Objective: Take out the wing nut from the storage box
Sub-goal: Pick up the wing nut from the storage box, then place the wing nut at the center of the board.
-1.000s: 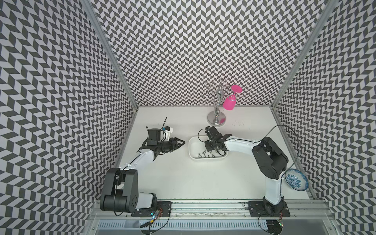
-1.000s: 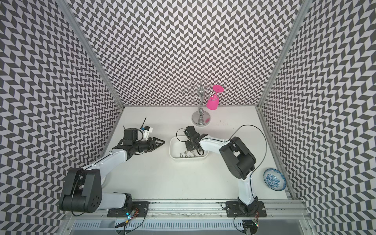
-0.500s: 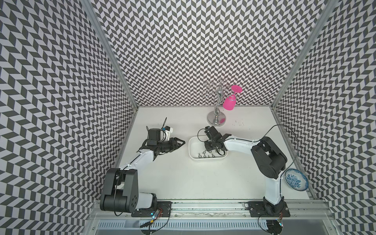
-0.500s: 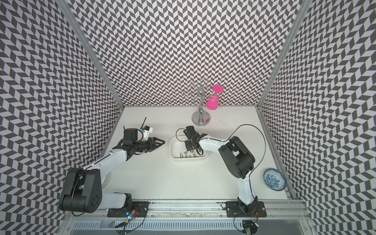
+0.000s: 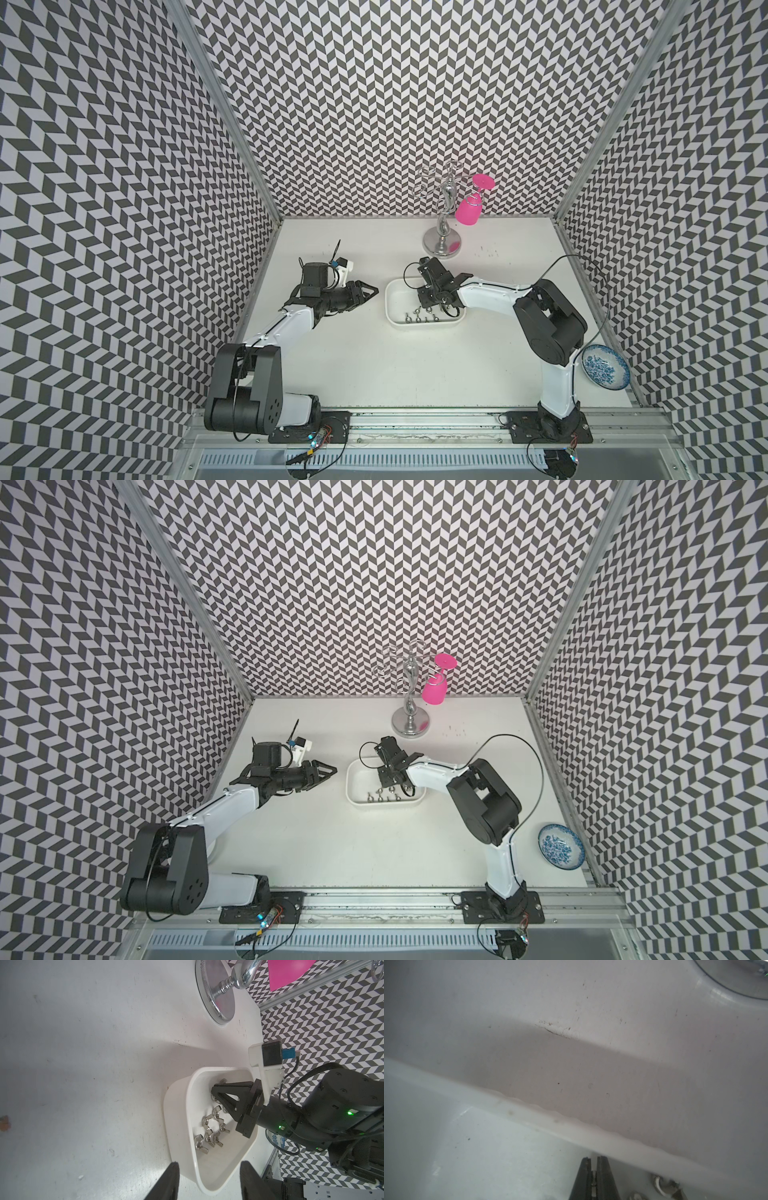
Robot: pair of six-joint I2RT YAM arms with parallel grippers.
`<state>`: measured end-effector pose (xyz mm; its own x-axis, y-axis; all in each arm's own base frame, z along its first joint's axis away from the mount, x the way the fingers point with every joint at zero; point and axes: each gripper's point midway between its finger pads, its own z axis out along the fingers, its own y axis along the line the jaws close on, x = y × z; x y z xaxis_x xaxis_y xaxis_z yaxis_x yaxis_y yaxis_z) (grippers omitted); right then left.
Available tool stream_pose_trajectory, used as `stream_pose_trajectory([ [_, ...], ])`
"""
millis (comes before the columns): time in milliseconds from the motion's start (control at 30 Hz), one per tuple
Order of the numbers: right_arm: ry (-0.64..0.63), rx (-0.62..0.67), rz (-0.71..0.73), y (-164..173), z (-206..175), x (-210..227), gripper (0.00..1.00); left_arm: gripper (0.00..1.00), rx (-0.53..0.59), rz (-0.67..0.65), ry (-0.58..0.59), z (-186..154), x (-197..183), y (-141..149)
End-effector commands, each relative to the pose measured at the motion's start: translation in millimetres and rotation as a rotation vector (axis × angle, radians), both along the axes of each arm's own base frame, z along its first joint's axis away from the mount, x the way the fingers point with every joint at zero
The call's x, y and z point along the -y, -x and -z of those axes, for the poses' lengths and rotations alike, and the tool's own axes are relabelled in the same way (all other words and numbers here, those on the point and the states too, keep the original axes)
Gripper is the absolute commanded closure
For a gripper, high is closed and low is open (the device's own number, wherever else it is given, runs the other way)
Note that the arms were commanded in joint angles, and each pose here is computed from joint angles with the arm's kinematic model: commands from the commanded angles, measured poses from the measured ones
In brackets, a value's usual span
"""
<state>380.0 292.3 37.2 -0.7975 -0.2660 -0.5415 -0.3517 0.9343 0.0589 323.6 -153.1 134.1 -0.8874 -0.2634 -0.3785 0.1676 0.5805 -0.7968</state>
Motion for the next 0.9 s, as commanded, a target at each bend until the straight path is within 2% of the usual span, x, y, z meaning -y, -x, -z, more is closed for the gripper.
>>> stream_pose_trajectory([
  [0,-0.069,0.086,0.017,-12.0,-42.1,-11.4,1.00,0.49,0.059,0.006,0.027,-20.8,1.9,-0.3],
  [233,-0.095,0.110,0.027,-10.1,-62.7,-9.5,1.00,0.49,0.064,0.014,0.043,-28.2,9.6,4.2],
  [433,-0.105,0.172,0.072,-10.8,-95.5,2.7,1.00,0.49,0.094,0.058,0.042,-43.2,35.5,7.6],
  [567,-0.053,0.227,0.155,-15.2,-112.6,29.6,1.00,0.49,0.116,0.111,0.043,-54.2,64.0,12.9],
  [700,-0.062,0.245,0.236,-21.5,-122.6,65.9,1.00,0.49,0.136,0.155,0.043,-62.3,86.0,18.0],
  [867,-0.073,0.225,0.348,-31.0,-115.3,117.0,1.00,0.49,0.135,0.195,0.047,-63.5,104.2,23.4],
])
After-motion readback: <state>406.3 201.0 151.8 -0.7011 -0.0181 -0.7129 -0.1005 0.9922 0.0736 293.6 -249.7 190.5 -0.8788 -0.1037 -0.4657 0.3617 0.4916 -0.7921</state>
